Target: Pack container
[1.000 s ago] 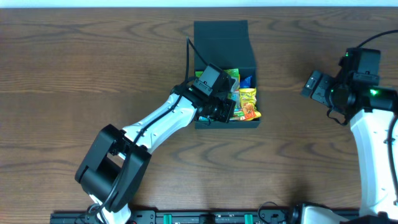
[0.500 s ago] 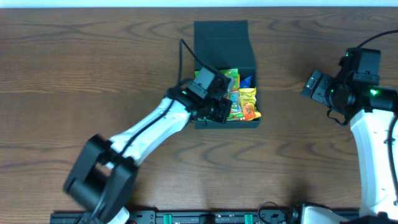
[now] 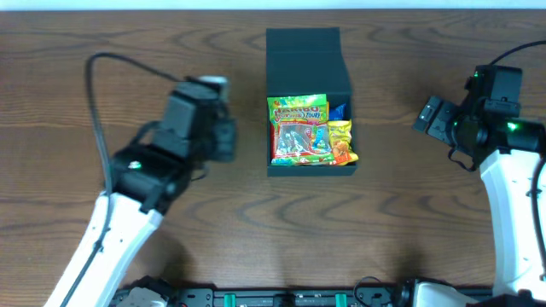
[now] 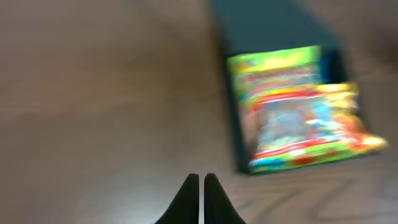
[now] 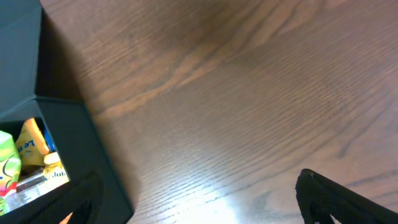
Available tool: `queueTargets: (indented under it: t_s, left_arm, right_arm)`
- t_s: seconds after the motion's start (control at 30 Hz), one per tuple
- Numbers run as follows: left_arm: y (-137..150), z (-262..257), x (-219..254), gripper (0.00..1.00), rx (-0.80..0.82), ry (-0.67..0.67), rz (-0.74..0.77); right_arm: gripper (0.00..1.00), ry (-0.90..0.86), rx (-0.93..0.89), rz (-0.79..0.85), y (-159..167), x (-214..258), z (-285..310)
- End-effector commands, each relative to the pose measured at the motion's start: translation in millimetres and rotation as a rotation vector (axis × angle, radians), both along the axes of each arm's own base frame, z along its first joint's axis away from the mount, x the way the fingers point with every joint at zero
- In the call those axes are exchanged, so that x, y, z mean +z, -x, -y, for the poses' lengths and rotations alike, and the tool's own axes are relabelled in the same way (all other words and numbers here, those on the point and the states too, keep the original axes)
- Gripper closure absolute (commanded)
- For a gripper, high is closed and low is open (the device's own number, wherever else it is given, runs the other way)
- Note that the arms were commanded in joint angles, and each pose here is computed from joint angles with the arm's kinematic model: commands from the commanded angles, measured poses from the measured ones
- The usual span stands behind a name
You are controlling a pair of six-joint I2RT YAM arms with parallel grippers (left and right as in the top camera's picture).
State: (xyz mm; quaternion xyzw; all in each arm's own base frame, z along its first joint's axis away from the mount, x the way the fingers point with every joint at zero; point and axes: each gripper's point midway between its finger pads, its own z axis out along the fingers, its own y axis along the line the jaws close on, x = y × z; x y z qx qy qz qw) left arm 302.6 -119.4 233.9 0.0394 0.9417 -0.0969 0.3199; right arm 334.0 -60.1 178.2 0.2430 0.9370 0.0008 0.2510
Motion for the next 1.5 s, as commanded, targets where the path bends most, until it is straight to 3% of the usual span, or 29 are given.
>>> queueTargets:
  t_s: [0.0,0.1,0.13,0.17,0.2,0.23,0.4,0.5,0.57,0.63,0.67,0.83,1.03,1.13,1.27,1.37,1.47]
  left_arm:
    - [-1,-53,0,0.94,0.134,-0.081,-0.015]
    - [2,-98,-6,0.94,0.194,-0.084,-0.063]
    - [3,-104,-7,0.90,0.183,-0.071,-0.072]
    - [4,-111,-8,0.77,0.178,-0.046,-0.079]
    - [4,-119,-7,0.44,0.195,-0.013,-0.083]
    - [5,-128,-7,0.02,0.225,0.004,-0.084]
    - [7,-155,-7,0.05,0.315,0.008,-0.084]
    - [7,-155,-7,0.05,0.317,0.010,-0.084]
    - [7,-155,-7,0.05,0.316,0.009,-0.084]
    - [7,-155,-7,0.05,0.316,0.009,-0.084]
    - [7,-155,-7,0.05,0.316,0.009,-0.084]
    - [7,-155,-7,0.05,0.316,0.009,-0.084]
    - [7,-155,-7,0.05,0.316,0.009,-0.084]
    - [7,-155,-7,0.05,0.316,0.009,-0.084]
    - [7,-155,-7,0.05,0.316,0.009,-0.084]
    - [7,-155,-7,0.05,0.316,0.009,-0.084]
    - [7,-155,-7,0.05,0.316,0.009,-0.084]
  right_arm:
    - [0.01,-0.037,0.011,0.011,-2,-1,-5]
    - [0.01,-0.102,0.151,0.072,-15,7,-26]
    - [0.01,-0.119,0.194,0.093,-19,10,-33]
    - [0.01,-0.130,0.224,0.108,-21,12,-37]
    - [0.01,-0.147,0.243,0.128,-24,15,-42]
    - [0.01,-0.161,0.255,0.138,-26,16,-45]
    - [0.03,-0.220,0.350,0.168,-27,22,-63]
    - [0.23,-0.219,0.360,0.180,-30,24,-67]
    - [0.51,-0.217,0.368,0.199,-34,30,-71]
    - [0.86,-0.229,0.355,0.224,-40,42,-74]
    - [0.97,-0.239,0.341,0.238,-44,49,-75]
    - [0.99,-0.284,0.351,0.271,-78,88,-87]
    - [0.99,-0.357,0.358,0.197,-131,84,-94]
    - [0.99,-0.528,0.352,0.135,-165,58,-103]
    - [0.99,-0.766,0.355,0.056,-187,13,-112]
    - [0.99,-0.971,0.383,-0.007,-195,-33,-122]
    - [0.99,-1.039,0.368,-0.074,-197,-77,-126]
